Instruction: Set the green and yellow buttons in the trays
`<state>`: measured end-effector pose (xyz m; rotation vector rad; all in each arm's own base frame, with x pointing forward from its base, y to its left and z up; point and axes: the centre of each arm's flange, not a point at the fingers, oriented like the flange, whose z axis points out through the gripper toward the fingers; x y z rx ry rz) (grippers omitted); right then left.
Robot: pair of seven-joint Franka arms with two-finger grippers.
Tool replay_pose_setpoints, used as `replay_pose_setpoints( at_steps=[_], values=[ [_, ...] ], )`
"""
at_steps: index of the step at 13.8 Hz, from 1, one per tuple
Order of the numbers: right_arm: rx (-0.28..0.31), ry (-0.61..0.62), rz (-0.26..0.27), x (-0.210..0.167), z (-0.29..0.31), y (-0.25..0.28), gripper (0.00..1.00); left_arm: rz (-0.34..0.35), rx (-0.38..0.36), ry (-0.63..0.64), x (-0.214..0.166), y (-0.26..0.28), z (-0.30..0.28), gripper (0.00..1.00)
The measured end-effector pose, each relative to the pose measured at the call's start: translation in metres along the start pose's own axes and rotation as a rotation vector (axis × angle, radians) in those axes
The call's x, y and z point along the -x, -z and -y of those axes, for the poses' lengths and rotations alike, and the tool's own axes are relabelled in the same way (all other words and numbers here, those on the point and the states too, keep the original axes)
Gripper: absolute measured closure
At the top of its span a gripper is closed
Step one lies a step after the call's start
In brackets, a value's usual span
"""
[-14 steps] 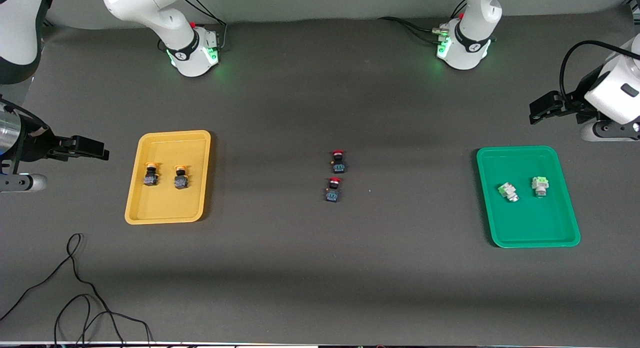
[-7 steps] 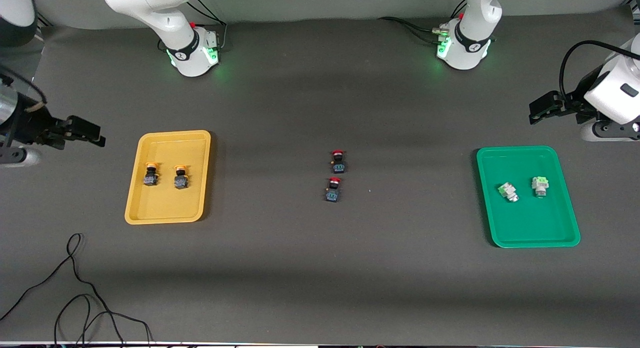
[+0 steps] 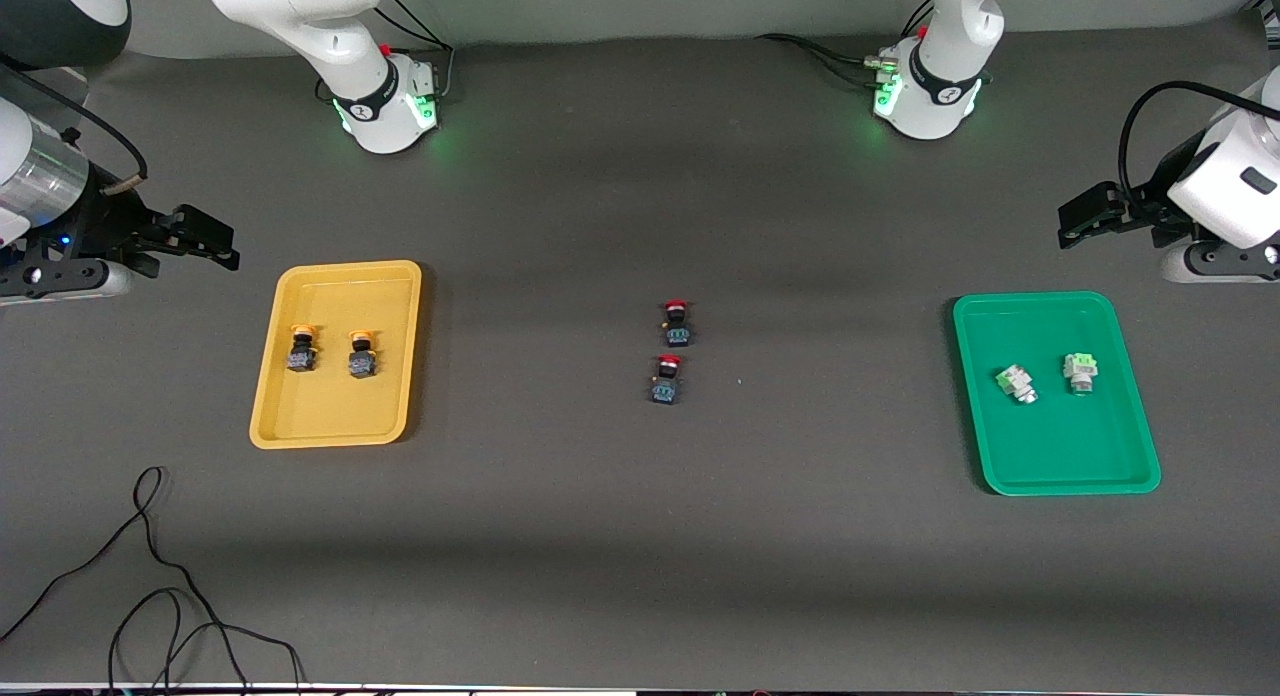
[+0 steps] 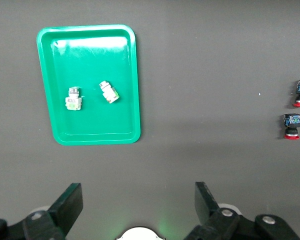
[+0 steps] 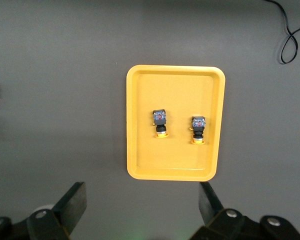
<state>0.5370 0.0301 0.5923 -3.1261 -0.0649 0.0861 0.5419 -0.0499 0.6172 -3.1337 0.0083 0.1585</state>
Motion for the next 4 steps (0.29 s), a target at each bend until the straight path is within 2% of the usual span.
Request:
replay_pose_setpoints(
  at_steps=[4],
  values=[
    [0.000,0.001,-0.002,-0.0007,0.0004,-0.0004,0.00,0.000,0.000,0.000,0.0000,0.0000,0.0000,0.00]
  ],
)
